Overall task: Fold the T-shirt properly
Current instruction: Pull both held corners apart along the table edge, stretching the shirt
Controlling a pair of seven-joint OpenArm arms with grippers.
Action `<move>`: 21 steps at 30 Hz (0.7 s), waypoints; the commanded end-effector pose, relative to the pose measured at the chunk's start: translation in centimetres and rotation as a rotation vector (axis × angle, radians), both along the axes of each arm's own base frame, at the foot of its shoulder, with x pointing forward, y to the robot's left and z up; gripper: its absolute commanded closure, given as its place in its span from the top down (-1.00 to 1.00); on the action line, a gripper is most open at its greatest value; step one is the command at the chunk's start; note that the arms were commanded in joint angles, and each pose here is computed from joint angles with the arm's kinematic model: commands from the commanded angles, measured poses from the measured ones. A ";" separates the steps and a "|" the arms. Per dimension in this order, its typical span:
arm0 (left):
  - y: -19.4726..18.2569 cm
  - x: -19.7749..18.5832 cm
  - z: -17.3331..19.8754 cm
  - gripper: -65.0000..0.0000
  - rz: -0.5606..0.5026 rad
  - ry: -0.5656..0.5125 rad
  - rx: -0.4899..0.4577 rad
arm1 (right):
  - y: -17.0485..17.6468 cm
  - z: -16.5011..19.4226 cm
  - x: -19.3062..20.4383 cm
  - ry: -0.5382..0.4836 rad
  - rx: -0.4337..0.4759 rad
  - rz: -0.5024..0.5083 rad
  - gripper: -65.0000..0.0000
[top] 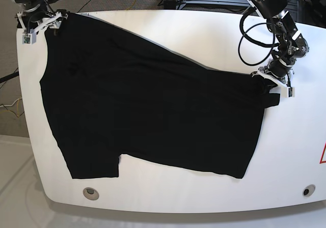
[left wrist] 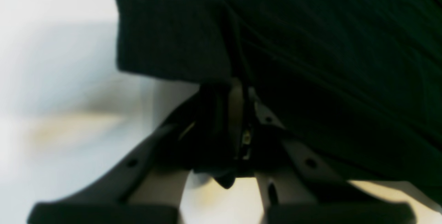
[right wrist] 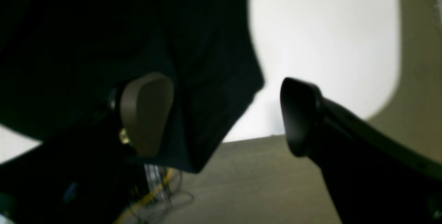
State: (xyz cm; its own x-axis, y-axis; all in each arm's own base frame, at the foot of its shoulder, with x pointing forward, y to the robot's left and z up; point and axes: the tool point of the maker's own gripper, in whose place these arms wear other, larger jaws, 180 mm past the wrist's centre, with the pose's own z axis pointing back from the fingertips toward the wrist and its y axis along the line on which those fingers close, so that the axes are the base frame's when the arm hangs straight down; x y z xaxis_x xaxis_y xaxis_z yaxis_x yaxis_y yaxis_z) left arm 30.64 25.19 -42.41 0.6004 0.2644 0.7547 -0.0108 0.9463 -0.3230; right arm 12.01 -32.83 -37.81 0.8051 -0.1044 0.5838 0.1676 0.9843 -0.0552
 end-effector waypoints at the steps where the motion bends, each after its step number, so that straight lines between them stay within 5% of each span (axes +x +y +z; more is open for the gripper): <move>1: 0.4 -0.8 -0.8 -0.87 -0.017 0.064 0.036 | -0.5 0.5 -0.6 -0.024 -0.009 -0.043 0.49; 21: 0.5 -1.6 -1.3 -0.87 -0.019 0.083 0.043 | 0.9 -3.8 -2.5 0.088 0.050 -0.113 0.48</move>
